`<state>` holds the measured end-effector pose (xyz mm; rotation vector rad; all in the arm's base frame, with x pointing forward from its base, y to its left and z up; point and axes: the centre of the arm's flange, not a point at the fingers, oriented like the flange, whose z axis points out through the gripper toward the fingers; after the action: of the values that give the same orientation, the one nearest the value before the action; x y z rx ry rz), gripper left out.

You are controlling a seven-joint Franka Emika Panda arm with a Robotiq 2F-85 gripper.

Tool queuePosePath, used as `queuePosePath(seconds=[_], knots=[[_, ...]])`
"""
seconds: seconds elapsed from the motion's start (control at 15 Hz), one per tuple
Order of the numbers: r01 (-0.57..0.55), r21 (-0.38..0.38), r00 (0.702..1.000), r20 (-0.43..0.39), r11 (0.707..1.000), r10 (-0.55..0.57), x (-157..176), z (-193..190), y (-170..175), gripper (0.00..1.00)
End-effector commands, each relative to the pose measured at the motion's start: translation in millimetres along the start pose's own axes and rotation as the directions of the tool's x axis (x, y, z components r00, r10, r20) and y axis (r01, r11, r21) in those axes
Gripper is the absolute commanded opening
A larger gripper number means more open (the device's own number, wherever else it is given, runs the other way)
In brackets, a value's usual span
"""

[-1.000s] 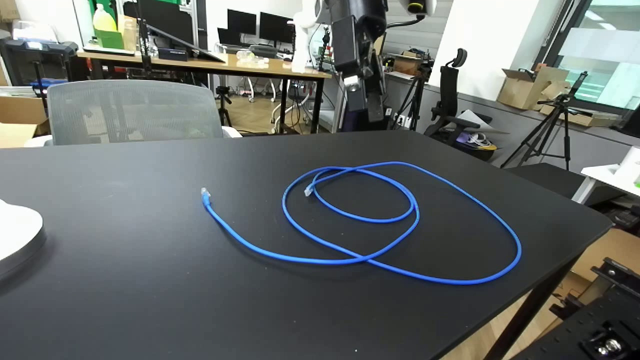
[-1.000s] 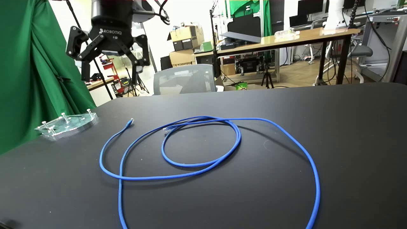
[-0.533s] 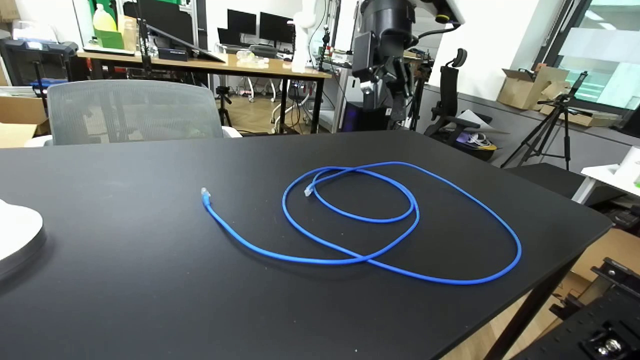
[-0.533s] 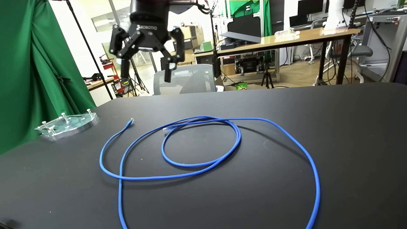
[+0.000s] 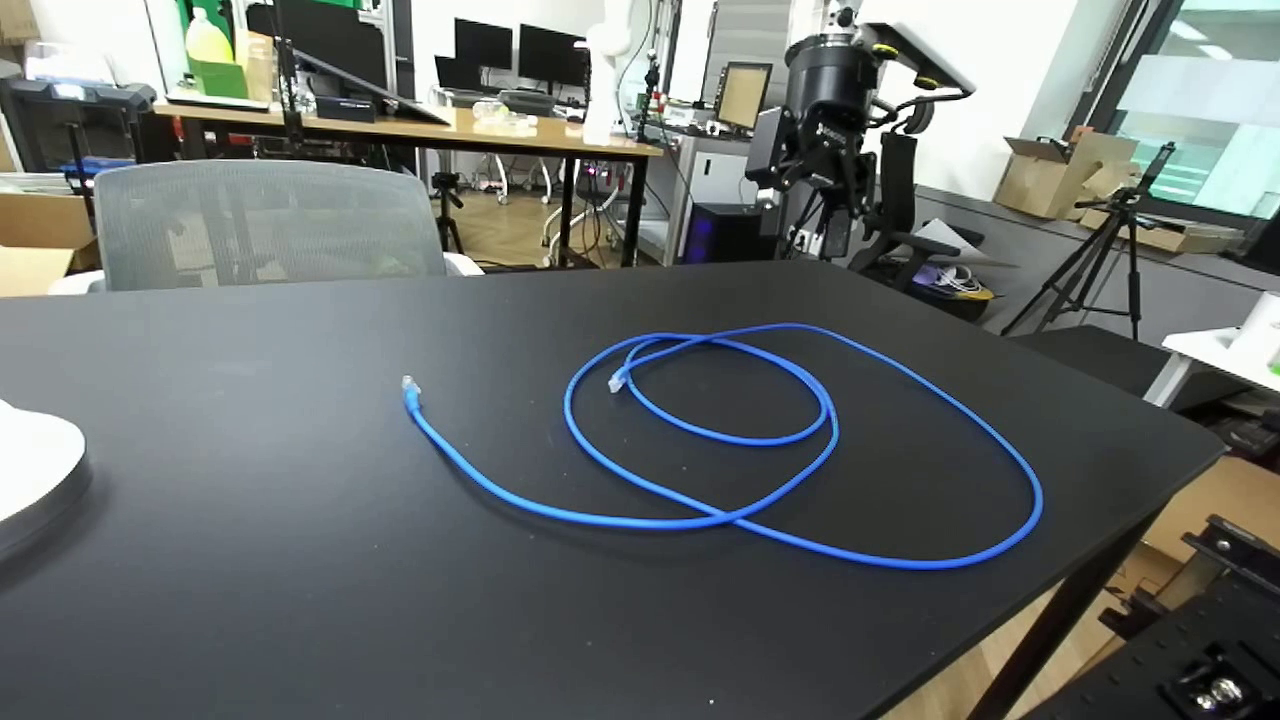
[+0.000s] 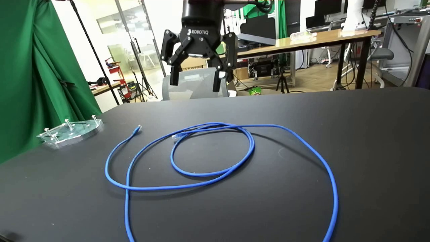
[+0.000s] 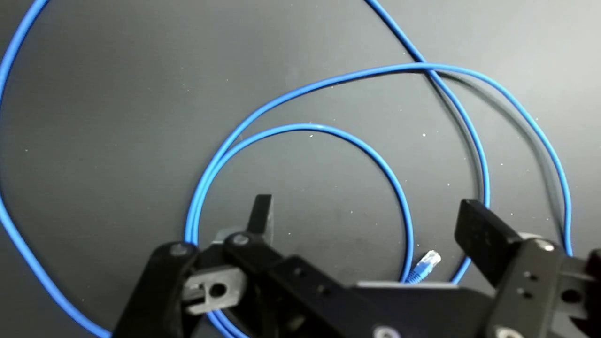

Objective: Spread the cable on the table

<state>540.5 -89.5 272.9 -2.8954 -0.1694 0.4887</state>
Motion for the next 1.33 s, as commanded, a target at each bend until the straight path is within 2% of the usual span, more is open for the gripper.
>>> queuePosePath(seconds=[0.0, 0.27, 0.33, 0.47, 0.67, 0.87, 0.93, 1.0, 1.2, 1.27], knots=[[-0.001, -0.001, 1.000, 0.000, 1.000, 0.001, 0.7, 0.0, -1.8, 1.00], [-0.003, -0.002, 1.000, 0.000, 1.000, 0.003, 1.4, -0.1, -3.6, 1.00], [-0.098, 0.000, 0.994, -0.053, 0.995, 0.098, 4.5, -0.1, -7.7, 1.00], [-0.167, 0.019, 0.976, -0.141, 0.986, 0.168, 18.9, -2.7, -2.6, 1.00], [-0.234, 0.028, 0.928, -0.292, 0.972, 0.232, 37.7, -6.4, 16.1, 1.00], [-0.313, 0.001, 0.856, -0.432, 0.950, 0.283, 52.3, -4.2, 35.9, 1.00], [-0.369, -0.003, 0.841, -0.426, 0.929, 0.333, 52.6, -2.3, 35.7, 1.00], [-0.273, -0.004, 0.878, -0.409, 0.962, 0.248, 46.6, -4.4, 34.1, 1.00], [-0.324, 0.000, 0.859, -0.420, 0.946, 0.294, 50.2, 3.7, 40.0, 1.00], [-0.359, 0.000, 0.841, -0.434, 0.933, 0.323, 52.8, 5.0, 39.1, 1.00]])
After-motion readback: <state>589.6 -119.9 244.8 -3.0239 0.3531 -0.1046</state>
